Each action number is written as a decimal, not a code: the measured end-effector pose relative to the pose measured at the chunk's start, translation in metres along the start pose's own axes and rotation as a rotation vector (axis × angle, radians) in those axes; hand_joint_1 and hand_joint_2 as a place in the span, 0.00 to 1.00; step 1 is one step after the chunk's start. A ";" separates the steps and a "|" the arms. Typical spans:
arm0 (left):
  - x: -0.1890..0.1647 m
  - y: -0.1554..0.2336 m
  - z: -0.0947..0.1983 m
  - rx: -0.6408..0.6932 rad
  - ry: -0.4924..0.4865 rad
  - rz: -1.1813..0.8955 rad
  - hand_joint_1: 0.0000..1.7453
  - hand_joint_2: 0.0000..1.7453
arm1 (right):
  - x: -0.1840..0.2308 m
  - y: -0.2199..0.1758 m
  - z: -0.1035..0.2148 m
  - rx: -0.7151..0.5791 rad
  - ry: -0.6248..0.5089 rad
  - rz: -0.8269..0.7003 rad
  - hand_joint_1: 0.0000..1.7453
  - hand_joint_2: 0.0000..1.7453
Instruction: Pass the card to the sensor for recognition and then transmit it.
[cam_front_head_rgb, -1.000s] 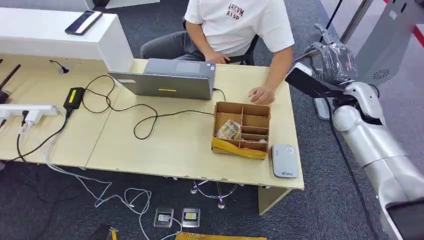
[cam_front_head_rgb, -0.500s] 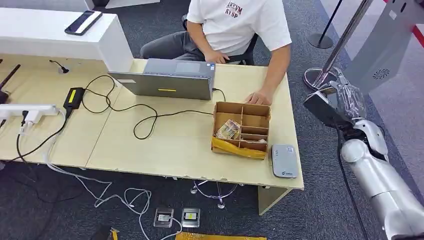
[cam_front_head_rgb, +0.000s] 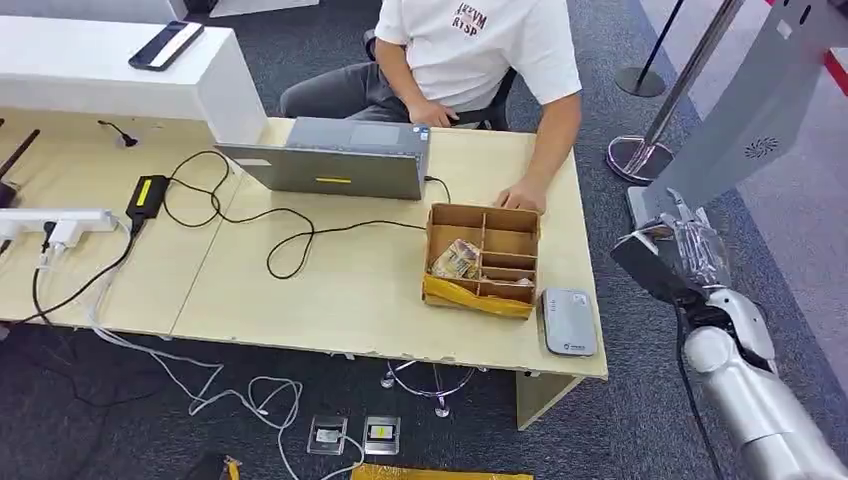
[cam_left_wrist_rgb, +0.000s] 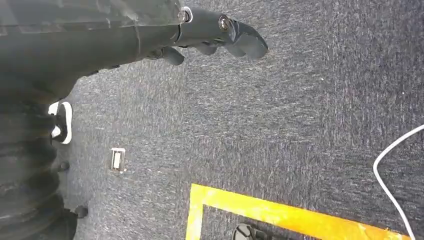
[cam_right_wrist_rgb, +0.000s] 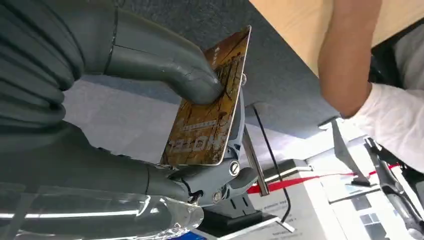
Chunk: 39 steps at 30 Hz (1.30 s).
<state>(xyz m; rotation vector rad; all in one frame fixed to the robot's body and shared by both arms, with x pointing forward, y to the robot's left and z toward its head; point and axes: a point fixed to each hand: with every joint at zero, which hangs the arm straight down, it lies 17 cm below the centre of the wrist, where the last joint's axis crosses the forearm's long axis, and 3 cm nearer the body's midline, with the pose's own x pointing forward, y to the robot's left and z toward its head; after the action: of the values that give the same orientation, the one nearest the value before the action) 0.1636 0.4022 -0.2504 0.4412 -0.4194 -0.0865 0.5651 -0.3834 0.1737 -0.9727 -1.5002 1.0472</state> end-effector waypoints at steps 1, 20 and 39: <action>0.000 -0.001 0.000 -0.001 0.000 0.000 0.00 1.00 | 0.000 0.005 0.002 0.009 0.000 0.001 1.00 1.00; 0.001 -0.006 0.001 -0.009 -0.001 0.002 0.00 1.00 | 0.009 0.068 0.029 0.107 0.002 -0.033 1.00 1.00; 0.003 -0.006 0.001 -0.010 -0.013 -0.002 0.00 1.00 | 0.008 0.116 0.059 0.189 0.038 -0.068 1.00 1.00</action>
<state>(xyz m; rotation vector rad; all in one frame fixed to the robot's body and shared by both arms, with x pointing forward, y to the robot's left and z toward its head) 0.1657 0.3958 -0.2505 0.4309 -0.4312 -0.0933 0.5127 -0.3491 0.0592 -0.7994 -1.3671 1.0936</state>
